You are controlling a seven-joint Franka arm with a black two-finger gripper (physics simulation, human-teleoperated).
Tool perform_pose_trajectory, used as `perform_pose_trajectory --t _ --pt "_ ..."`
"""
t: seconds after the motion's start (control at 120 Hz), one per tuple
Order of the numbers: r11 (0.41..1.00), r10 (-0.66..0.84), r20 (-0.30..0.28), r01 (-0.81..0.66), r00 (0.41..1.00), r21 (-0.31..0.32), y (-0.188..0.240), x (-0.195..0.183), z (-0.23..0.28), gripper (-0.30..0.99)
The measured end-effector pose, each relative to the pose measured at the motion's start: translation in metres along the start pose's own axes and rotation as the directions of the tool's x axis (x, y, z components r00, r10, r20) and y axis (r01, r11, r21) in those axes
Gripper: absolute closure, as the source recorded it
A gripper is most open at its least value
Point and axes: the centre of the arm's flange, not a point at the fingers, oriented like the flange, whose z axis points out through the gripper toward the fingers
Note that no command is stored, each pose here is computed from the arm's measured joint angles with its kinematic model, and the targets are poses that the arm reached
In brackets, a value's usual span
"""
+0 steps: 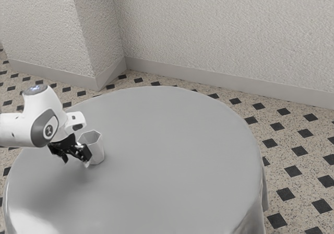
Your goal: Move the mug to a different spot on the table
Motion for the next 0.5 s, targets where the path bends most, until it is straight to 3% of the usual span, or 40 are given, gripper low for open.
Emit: perform_pose_trajectory --t 0.208,0.5 --pt "1.0 0.017 -0.023 -0.017 1.0 0.005 0.008 0.001 0.007 0.07" --pt "0.997 0.08 -0.053 -0.08 0.995 0.014 0.007 0.001 0.008 0.21"
